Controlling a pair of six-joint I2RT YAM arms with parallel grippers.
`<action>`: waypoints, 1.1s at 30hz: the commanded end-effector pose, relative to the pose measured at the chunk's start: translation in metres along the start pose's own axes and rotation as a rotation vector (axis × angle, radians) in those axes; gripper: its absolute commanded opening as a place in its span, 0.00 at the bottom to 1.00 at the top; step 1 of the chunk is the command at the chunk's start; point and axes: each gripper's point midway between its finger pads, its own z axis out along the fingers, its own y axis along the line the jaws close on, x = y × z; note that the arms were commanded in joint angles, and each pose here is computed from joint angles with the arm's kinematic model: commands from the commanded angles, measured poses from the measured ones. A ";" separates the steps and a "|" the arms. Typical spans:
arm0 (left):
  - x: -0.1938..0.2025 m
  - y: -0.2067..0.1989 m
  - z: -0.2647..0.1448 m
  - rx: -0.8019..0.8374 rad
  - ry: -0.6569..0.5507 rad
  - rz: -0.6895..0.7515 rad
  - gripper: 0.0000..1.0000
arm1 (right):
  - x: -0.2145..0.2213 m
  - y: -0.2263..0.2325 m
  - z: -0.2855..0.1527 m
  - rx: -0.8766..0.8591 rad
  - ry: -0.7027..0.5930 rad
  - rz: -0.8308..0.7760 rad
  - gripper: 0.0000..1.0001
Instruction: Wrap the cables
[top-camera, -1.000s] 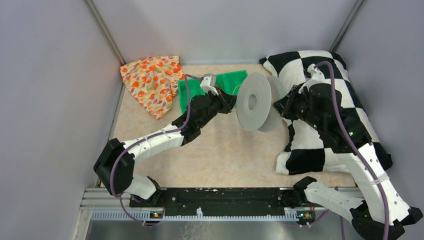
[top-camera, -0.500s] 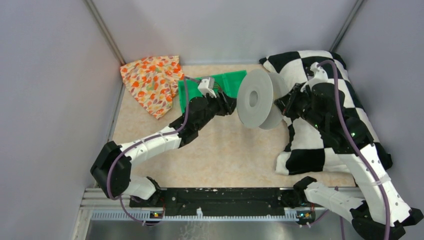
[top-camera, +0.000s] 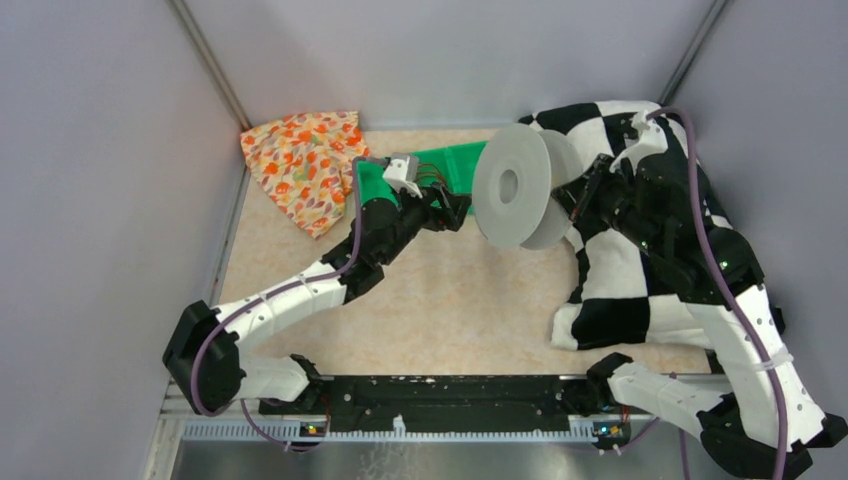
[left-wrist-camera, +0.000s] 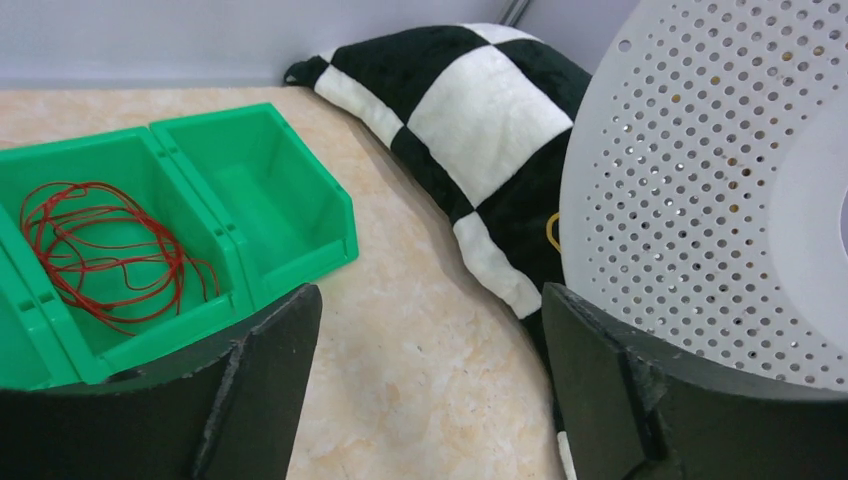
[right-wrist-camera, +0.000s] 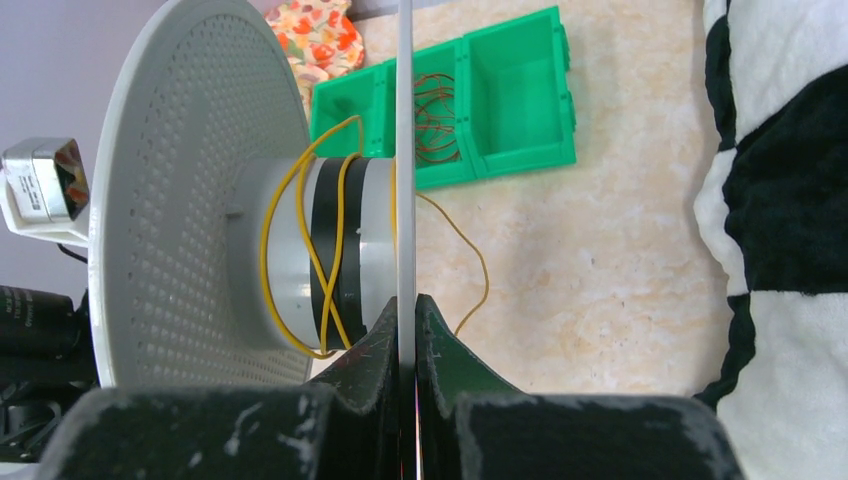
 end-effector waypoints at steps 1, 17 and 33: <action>-0.034 -0.009 -0.012 0.016 -0.129 0.049 0.91 | -0.044 0.033 -0.017 -0.112 -0.114 0.046 0.00; -0.013 0.005 -0.040 0.061 -0.176 0.076 0.98 | -0.085 0.038 -0.010 -0.063 -0.228 0.114 0.00; 0.043 -0.107 -0.036 0.405 -0.234 -0.195 0.94 | -0.095 0.037 0.017 -0.018 -0.269 0.156 0.00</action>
